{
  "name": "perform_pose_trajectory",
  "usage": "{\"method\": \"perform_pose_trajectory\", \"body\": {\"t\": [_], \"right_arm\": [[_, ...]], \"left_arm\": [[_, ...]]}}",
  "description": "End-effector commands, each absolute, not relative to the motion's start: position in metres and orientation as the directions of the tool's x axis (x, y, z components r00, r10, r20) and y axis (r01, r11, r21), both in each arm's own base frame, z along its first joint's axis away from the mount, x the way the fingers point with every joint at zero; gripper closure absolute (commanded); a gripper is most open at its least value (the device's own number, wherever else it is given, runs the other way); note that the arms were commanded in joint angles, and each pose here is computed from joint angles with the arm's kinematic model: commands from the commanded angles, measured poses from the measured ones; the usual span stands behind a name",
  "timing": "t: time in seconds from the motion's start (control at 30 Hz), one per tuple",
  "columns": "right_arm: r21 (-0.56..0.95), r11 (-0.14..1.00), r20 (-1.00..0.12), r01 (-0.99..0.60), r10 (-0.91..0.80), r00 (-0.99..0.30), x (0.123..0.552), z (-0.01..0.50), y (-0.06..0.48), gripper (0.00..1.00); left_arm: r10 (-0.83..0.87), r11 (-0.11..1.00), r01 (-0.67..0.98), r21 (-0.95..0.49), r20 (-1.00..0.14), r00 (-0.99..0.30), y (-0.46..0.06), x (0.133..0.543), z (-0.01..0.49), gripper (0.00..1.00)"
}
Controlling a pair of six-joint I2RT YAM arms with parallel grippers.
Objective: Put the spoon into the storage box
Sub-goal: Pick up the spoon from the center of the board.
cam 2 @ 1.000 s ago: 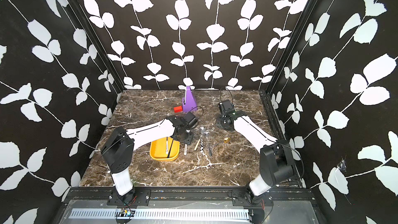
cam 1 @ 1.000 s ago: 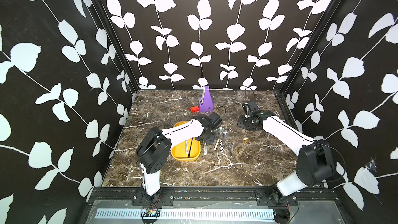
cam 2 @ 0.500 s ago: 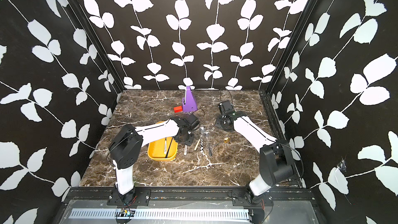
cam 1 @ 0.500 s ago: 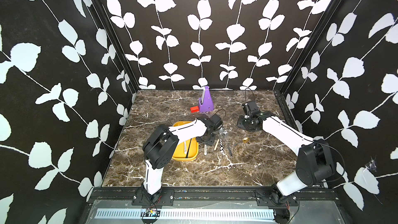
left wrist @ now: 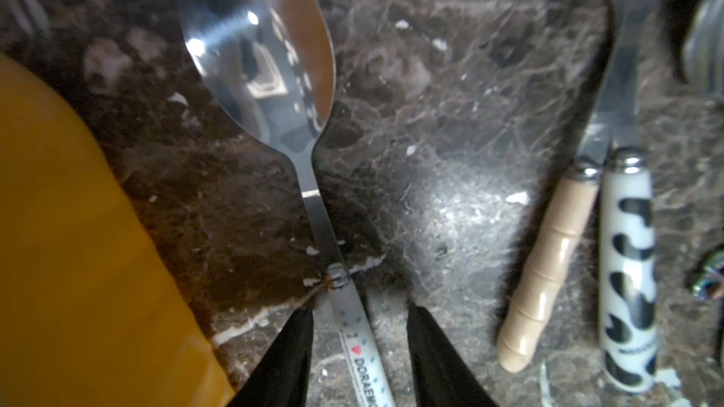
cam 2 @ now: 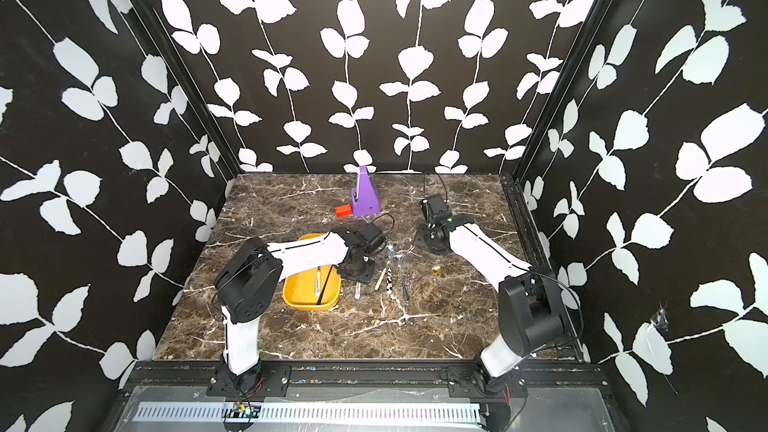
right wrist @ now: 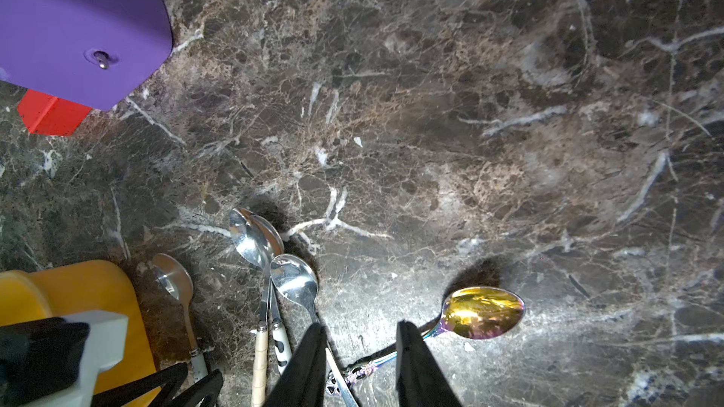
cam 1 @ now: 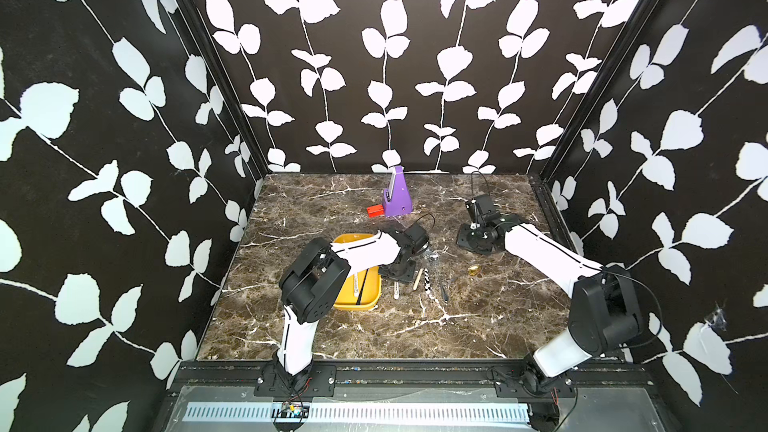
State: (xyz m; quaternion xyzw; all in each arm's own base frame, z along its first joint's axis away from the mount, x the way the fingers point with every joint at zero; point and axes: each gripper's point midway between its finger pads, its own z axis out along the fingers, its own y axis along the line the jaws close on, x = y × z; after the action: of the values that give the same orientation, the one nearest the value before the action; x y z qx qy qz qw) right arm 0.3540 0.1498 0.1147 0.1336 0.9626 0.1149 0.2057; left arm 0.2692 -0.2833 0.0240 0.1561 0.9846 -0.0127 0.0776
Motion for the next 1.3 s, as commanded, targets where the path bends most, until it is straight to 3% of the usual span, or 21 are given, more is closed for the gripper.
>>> {"method": "perform_pose_trajectory", "body": {"t": [0.0,0.2,0.5,0.77,1.27], "right_arm": [[0.281,0.938,-0.367,0.204,0.301,-0.880,0.357,0.117,0.152,0.67],[0.285,0.938,-0.368,0.198,0.298,-0.881,0.358,0.119,0.153,0.67],[0.285,0.937,-0.361,0.200,0.298,-0.884,0.356,0.116,0.153,0.67],[0.273,0.943,-0.370,0.191,0.286,-0.884,0.355,0.117,0.151,0.67],[0.258,0.944,-0.390,0.205,0.296,-0.872,0.357,0.123,0.133,0.66]], "left_arm": [[0.301,0.954,0.301,0.019,-0.109,-0.947,-0.277,0.260,0.014,0.56],[0.308,0.951,0.305,0.040,-0.076,-0.948,-0.274,0.257,0.005,0.60],[0.330,0.943,0.326,0.060,-0.071,-0.941,-0.276,0.261,0.002,0.77],[0.361,0.933,0.358,0.045,-0.118,-0.925,-0.287,0.272,0.016,1.00],[0.371,0.912,0.409,-0.019,-0.384,-0.845,-0.290,0.286,0.145,1.00]]}}
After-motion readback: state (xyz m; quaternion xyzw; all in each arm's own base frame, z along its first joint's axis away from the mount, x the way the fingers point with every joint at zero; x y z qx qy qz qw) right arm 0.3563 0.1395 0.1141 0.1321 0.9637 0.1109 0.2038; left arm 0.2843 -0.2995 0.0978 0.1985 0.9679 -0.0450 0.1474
